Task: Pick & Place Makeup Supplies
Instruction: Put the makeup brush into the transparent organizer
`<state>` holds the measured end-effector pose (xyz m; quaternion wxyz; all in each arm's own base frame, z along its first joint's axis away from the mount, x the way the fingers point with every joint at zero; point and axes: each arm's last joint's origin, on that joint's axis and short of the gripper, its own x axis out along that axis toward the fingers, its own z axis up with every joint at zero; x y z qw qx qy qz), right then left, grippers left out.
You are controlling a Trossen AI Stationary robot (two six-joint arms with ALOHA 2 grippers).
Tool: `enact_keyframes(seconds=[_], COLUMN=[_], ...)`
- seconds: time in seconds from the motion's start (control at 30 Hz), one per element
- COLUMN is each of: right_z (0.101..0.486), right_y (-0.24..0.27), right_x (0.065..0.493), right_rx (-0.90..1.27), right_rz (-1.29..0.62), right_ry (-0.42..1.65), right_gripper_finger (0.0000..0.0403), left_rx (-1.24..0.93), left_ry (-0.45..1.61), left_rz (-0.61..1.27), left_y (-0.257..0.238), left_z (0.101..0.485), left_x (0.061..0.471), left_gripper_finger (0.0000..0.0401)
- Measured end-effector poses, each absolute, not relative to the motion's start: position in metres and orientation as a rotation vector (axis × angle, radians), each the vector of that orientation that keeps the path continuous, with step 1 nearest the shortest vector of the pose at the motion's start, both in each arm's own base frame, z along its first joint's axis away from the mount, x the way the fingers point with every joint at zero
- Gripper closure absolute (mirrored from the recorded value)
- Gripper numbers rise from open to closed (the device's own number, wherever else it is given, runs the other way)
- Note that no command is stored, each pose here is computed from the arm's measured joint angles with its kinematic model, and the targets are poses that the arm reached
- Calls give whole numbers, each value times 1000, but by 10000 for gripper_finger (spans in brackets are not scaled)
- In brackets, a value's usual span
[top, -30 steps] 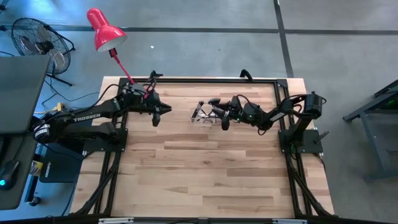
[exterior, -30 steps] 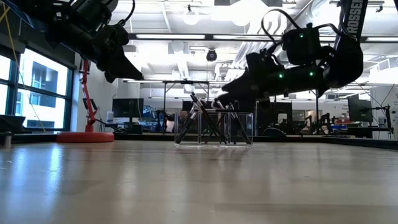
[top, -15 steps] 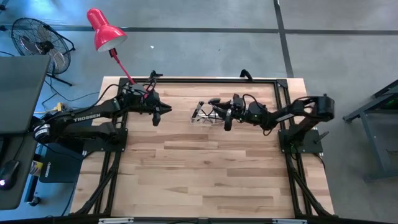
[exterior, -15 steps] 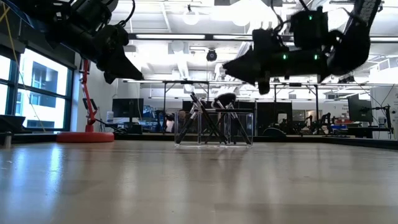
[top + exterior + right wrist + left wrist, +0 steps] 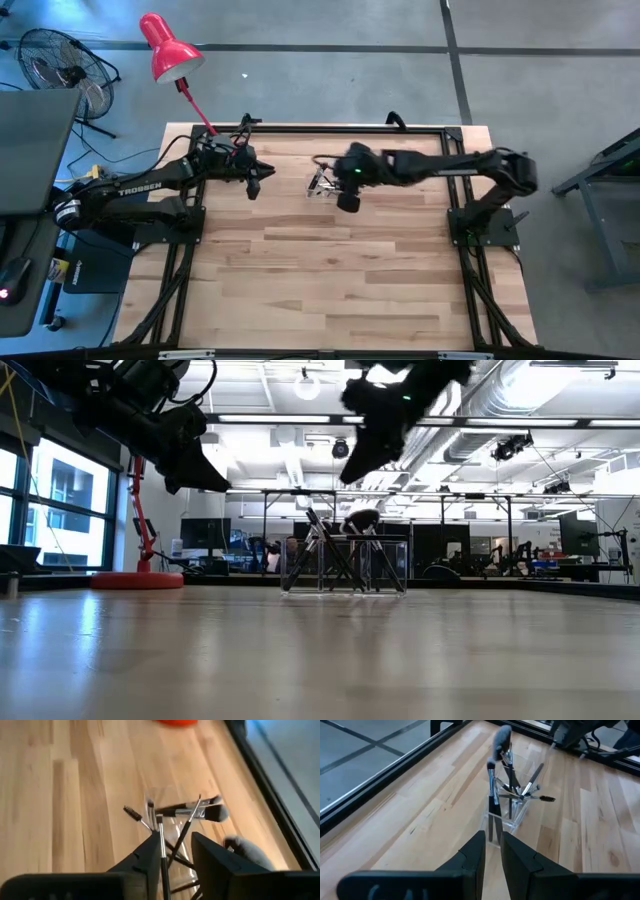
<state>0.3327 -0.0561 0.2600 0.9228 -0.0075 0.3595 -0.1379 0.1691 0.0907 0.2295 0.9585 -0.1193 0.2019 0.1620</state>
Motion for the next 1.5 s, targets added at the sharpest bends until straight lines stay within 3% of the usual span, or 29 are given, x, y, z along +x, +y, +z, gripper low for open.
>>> enact_keyframes(seconds=[0.3, 0.43, 0.93, 1.5], right_z=[268, 264, 235, 218], right_y=[-66, -68, -88, -90], right_x=[389, 401, 395, 403], right_rx=[-12, -11, 83, 38], right_rz=[-250, -240, -212, -169], right_ry=[1044, 1157, 1234, 1222], right_gripper_finger=[232, 220, 264, 265], left_rx=[-243, -244, -272, -272], left_ry=[410, 410, 413, 413], left_rz=[329, 328, 333, 333], left_y=[91, 91, 90, 90], left_z=[229, 230, 229, 229], left_x=[169, 169, 169, 169], left_gripper_finger=[343, 343, 343, 343])
